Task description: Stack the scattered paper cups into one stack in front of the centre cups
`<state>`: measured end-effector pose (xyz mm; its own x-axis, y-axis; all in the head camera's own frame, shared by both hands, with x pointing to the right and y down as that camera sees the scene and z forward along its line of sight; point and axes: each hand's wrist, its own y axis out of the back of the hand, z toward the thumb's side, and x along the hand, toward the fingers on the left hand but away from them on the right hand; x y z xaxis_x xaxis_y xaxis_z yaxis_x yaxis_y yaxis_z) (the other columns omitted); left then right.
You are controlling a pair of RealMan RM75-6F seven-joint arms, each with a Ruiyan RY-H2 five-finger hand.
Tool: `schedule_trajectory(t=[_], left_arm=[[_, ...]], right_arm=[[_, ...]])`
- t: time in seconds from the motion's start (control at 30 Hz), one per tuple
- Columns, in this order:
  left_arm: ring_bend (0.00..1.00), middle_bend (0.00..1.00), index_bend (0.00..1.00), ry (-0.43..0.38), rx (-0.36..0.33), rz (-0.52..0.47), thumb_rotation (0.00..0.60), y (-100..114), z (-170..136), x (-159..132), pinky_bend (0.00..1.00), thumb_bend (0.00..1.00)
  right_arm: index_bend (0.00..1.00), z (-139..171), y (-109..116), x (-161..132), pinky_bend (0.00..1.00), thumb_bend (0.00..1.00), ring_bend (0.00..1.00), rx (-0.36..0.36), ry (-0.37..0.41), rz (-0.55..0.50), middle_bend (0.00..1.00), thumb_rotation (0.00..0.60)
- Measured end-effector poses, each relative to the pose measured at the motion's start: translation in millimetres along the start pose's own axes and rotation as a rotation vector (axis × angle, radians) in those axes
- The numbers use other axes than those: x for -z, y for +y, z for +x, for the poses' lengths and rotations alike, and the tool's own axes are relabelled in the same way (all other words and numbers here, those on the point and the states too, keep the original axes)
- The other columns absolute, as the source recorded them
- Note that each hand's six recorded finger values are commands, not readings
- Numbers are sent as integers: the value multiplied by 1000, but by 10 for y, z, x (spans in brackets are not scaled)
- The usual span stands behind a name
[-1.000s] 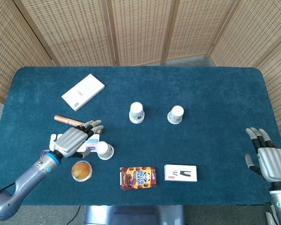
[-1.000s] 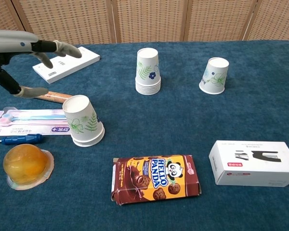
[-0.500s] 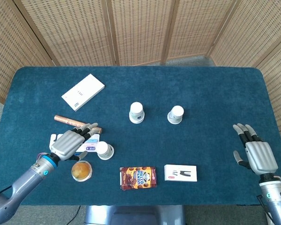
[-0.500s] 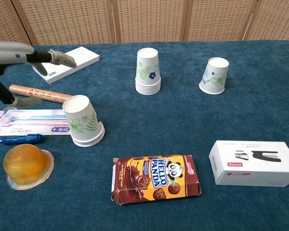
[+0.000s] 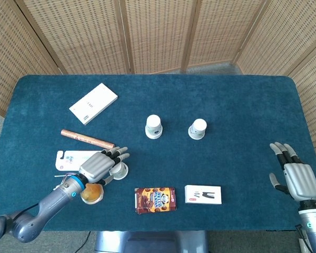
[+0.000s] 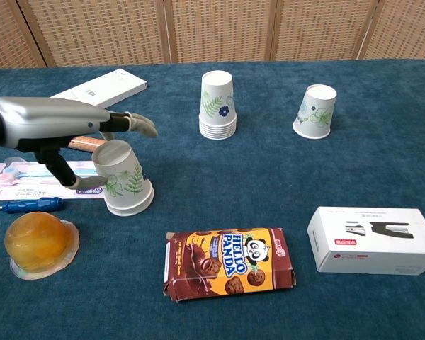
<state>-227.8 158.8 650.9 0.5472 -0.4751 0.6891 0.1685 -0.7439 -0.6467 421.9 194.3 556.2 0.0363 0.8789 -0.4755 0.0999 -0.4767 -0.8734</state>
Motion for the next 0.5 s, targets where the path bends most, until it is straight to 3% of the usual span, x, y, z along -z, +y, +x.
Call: schedule_trajectory(t=[0.17, 0.5], left_arm=[[25, 7, 48, -2, 7, -4, 600, -63, 93, -39, 300, 465], [309, 205, 285, 10, -20, 2, 600, -104, 188, -54, 568, 466]], right_arm=[[0, 22, 10, 46, 362, 448, 0, 1, -12, -1, 12, 600], [0, 52, 3, 80, 362, 446, 0, 2, -21, -5, 12, 600]])
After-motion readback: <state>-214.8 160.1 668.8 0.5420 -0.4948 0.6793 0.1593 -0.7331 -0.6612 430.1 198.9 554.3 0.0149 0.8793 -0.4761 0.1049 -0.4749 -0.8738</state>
